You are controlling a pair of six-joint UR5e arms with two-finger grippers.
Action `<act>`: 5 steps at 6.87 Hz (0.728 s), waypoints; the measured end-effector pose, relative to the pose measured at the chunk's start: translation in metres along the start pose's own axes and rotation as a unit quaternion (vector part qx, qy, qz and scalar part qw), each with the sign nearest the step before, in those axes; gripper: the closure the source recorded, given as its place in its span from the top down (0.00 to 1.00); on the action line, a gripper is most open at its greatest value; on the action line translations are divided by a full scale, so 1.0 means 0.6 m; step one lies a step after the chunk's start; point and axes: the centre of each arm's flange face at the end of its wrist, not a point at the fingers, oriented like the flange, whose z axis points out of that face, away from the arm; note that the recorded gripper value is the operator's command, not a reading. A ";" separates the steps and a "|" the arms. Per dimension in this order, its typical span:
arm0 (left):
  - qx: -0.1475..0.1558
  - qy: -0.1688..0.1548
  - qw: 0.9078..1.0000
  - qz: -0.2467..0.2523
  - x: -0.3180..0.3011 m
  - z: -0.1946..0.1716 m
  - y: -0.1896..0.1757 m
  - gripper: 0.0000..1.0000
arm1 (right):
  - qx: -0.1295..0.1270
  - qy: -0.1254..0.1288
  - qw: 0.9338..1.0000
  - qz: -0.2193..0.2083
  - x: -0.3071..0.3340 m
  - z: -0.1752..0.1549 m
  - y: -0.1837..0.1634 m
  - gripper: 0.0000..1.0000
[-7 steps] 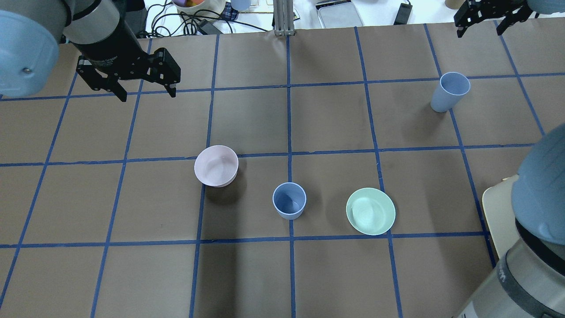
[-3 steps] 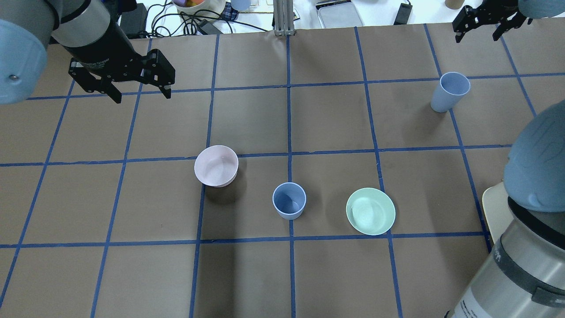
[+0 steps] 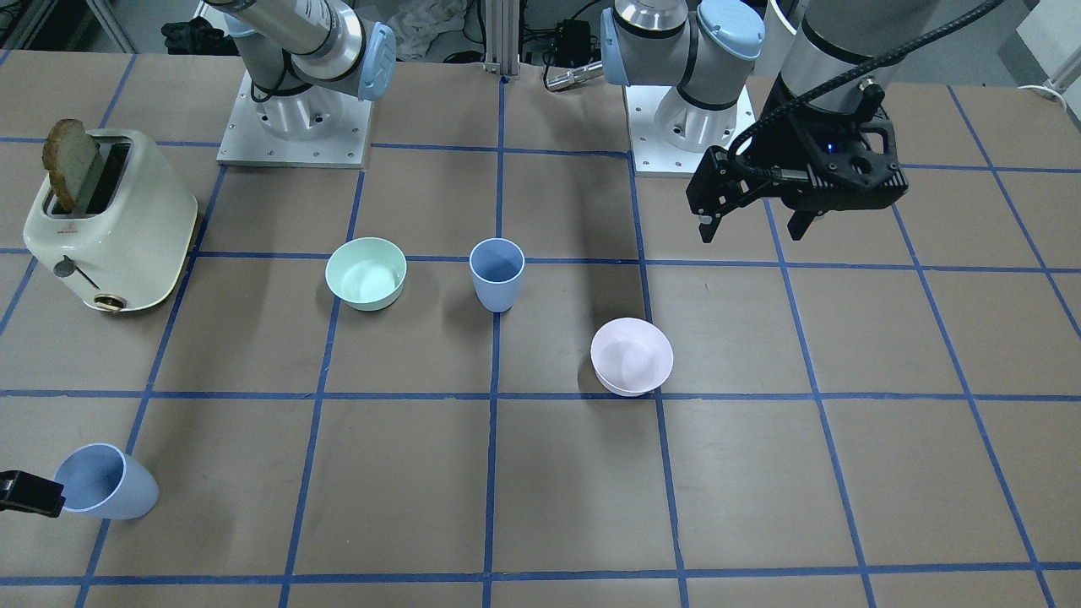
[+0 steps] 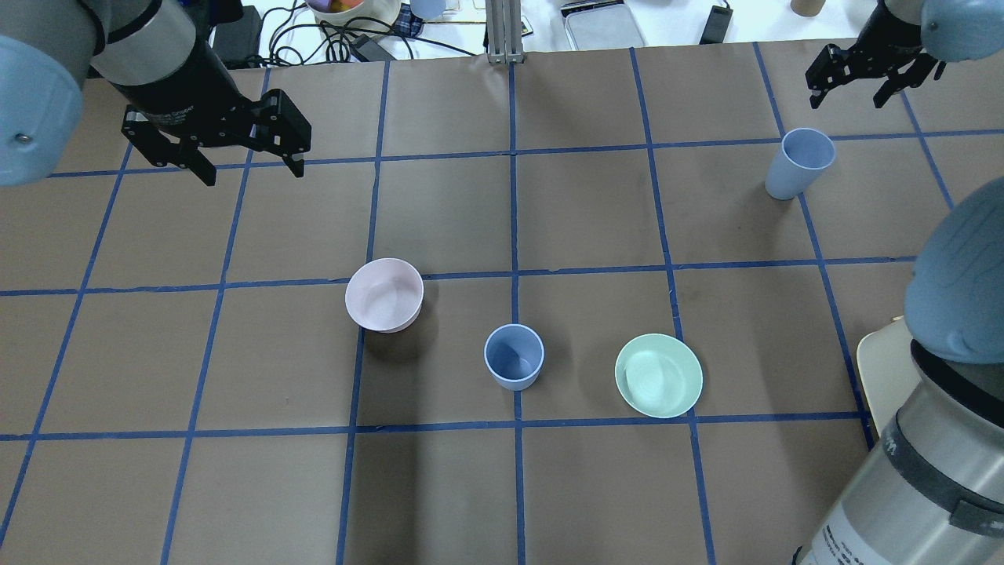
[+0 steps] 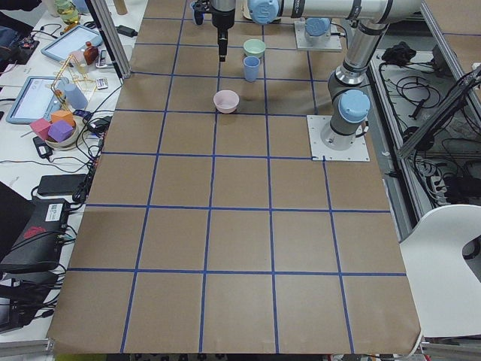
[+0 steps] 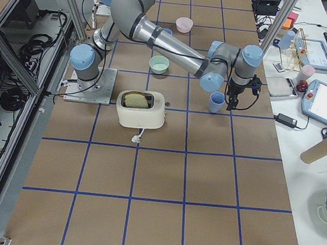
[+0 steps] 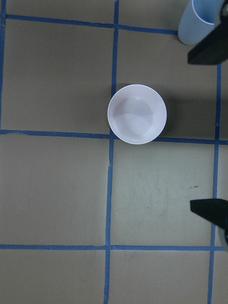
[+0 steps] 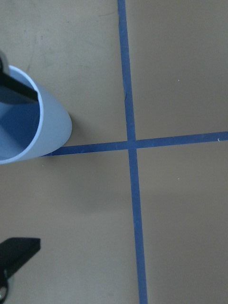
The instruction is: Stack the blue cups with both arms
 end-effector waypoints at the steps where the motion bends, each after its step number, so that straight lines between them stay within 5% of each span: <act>1: 0.000 0.000 1.000 0.000 0.000 0.000 0.000 1.00 | -0.007 -0.002 1.000 -0.001 -0.001 0.010 0.005 0.84; 2: -0.001 0.000 1.000 0.000 0.000 0.001 0.000 1.00 | -0.014 -0.005 1.000 -0.002 -0.003 0.023 0.011 0.78; 4: -0.001 0.000 1.000 0.000 0.001 0.001 0.001 1.00 | -0.027 -0.009 1.000 -0.005 -0.007 0.045 0.023 0.34; 5: -0.001 0.000 1.000 0.000 0.000 0.001 0.001 1.00 | -0.029 -0.010 0.999 -0.009 -0.007 0.050 0.025 0.20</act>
